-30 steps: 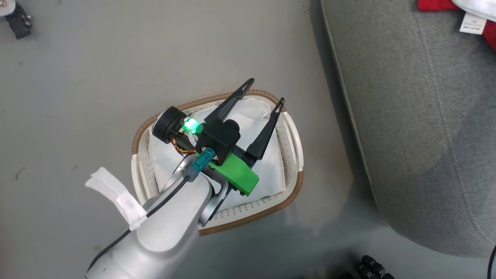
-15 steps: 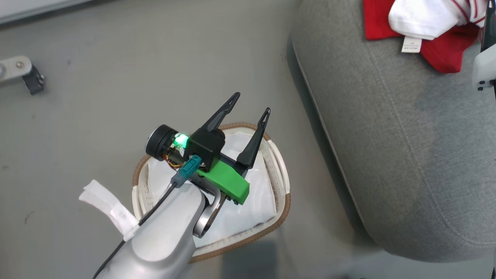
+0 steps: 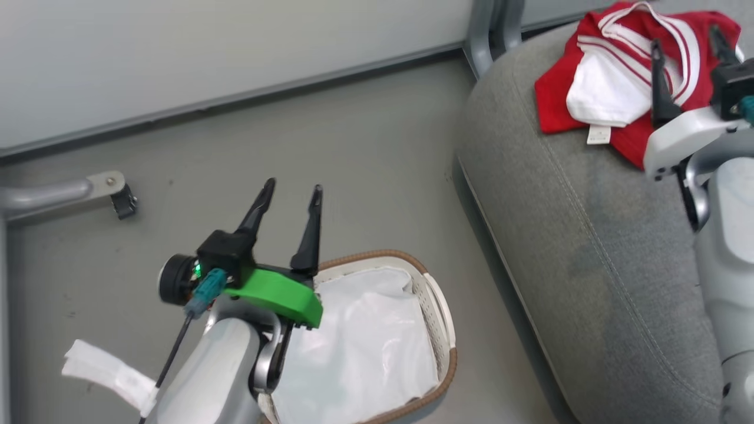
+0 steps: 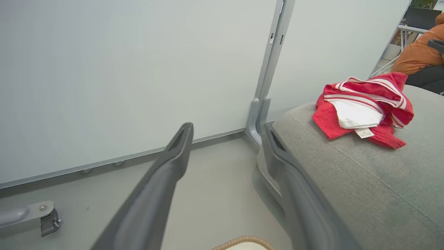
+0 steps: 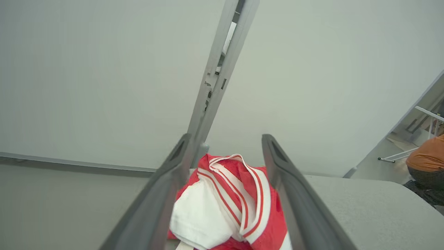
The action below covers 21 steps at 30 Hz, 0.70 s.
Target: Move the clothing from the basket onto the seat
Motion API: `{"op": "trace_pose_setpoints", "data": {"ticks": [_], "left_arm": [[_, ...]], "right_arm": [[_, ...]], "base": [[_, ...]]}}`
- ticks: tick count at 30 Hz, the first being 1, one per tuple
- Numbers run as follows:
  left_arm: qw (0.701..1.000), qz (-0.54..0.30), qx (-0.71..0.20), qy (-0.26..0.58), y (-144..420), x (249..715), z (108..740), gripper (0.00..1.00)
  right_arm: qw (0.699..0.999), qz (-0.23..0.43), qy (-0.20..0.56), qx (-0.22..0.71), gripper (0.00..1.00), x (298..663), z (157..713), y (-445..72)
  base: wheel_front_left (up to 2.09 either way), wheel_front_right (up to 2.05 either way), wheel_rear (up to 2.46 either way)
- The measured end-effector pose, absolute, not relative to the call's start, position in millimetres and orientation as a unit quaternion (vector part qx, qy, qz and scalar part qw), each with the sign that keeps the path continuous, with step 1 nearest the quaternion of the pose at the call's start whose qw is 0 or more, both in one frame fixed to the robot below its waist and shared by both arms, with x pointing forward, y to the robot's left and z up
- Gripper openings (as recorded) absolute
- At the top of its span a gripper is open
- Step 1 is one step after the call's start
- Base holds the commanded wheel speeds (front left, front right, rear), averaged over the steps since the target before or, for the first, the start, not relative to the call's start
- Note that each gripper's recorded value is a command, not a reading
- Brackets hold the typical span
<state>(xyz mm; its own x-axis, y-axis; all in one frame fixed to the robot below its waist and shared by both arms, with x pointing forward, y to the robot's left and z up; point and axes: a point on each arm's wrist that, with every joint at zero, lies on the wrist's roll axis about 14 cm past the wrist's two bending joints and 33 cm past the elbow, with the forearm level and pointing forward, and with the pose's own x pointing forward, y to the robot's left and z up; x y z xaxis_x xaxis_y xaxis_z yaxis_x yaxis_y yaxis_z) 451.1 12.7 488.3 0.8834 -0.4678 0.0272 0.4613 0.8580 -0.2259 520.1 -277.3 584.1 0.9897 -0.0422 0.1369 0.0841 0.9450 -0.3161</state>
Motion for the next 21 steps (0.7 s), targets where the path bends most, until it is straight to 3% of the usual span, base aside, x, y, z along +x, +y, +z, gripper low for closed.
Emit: {"op": "trace_pose_setpoints", "data": {"ticks": [13, 21], "left_arm": [[0.989, -0.084, -0.12, -0.006, 119, 418, 500, 1.0], [0.991, -0.011, -0.132, 0.002, 162, 384, 487, 1.0]], "right_arm": [[0.993, 0.056, -0.088, -0.055, 1.0, 479, 569, -177], [0.992, 0.088, -0.087, -0.024, 1.0, 451, 557, -142]], "base": [[0.0, 0.0, 0.0], [0.0, 0.0, 0.0]]}}
